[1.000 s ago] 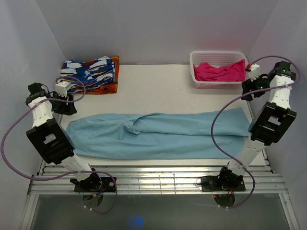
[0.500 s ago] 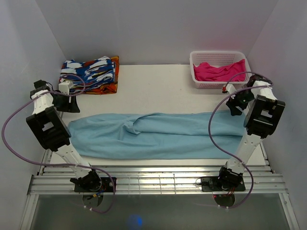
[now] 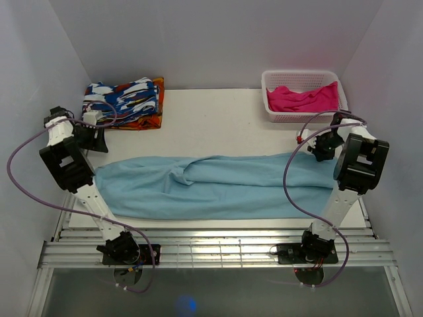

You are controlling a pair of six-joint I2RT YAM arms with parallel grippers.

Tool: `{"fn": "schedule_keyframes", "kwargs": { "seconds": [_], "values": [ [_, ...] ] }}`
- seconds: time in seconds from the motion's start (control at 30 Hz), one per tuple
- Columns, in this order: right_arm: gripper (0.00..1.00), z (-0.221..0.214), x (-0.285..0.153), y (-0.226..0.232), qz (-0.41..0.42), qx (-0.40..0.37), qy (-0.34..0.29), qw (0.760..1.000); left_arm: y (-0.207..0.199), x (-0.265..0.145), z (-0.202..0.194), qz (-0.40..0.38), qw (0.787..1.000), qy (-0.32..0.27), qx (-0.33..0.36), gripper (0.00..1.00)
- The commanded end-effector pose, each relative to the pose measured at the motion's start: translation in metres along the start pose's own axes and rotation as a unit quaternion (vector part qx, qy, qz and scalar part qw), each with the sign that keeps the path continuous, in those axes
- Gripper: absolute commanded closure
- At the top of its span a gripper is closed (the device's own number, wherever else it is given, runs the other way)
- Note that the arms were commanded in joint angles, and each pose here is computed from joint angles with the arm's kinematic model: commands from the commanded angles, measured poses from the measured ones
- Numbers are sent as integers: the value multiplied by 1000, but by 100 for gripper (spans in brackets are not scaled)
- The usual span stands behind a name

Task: Fold and stack the trousers
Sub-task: Flatten the trousers out

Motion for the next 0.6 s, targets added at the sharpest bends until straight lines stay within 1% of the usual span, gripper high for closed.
{"fn": "schedule_keyframes", "kwargs": {
  "seconds": [0.0, 0.07, 0.1, 0.13, 0.2, 0.27, 0.33, 0.4, 0.43, 0.47, 0.5, 0.53, 0.57],
  "values": [
    [92, 0, -15, -4, -30, 2, 7, 1000, -9, 4, 4, -36, 999, 11, 7, 27],
    [92, 9, -33, -17, -67, 5, -11, 998, -17, 15, -6, -54, 998, 31, -2, 27],
    [92, 15, -52, -28, -99, 12, -12, 995, -26, 21, -19, -71, 996, 48, -9, 27],
    [92, 17, -61, -33, -113, 9, -15, 993, -35, 23, -28, -85, 994, 62, -11, 27],
    [92, 24, -88, -46, -160, 9, -20, 987, -53, 27, -48, -111, 990, 79, -23, 27],
    [92, 32, -114, -57, -206, -5, -27, 978, -67, 29, -59, -134, 987, 86, -29, 26],
    [92, 34, -131, -61, -235, -4, -36, 971, -85, 26, -70, -159, 983, 91, -32, 26],
    [92, 39, -162, -67, -285, -13, -42, 957, -102, 20, -71, -182, 980, 74, -32, 26],
    [92, 41, -168, -68, -297, -10, -50, 954, -108, 16, -72, -189, 979, 66, -24, 31],
    [92, 45, -180, -70, -317, -18, -50, 947, -114, 14, -69, -198, 978, 54, -23, 39],
    [92, 50, -193, -71, -344, -17, -60, 937, -114, 10, -59, -194, 980, 36, -14, 69],
    [92, 52, -208, -79, -379, -29, -64, 923, -110, 1, -40, -183, 983, 3, -2, 85],
    [92, 52, -216, -79, -400, -27, -63, 914, -103, -12, -20, -166, 985, -32, 10, 100]
  ]
}}
Point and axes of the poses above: each gripper's point midway between its finger pads, its own x axis out along the fingers, its own y axis along the line the jaws close on, z = x × y, the point moved 1 cm from there along -x, back along the fingers, and after that the axes turned 3 degrees about -x, right-handed, at the moved point
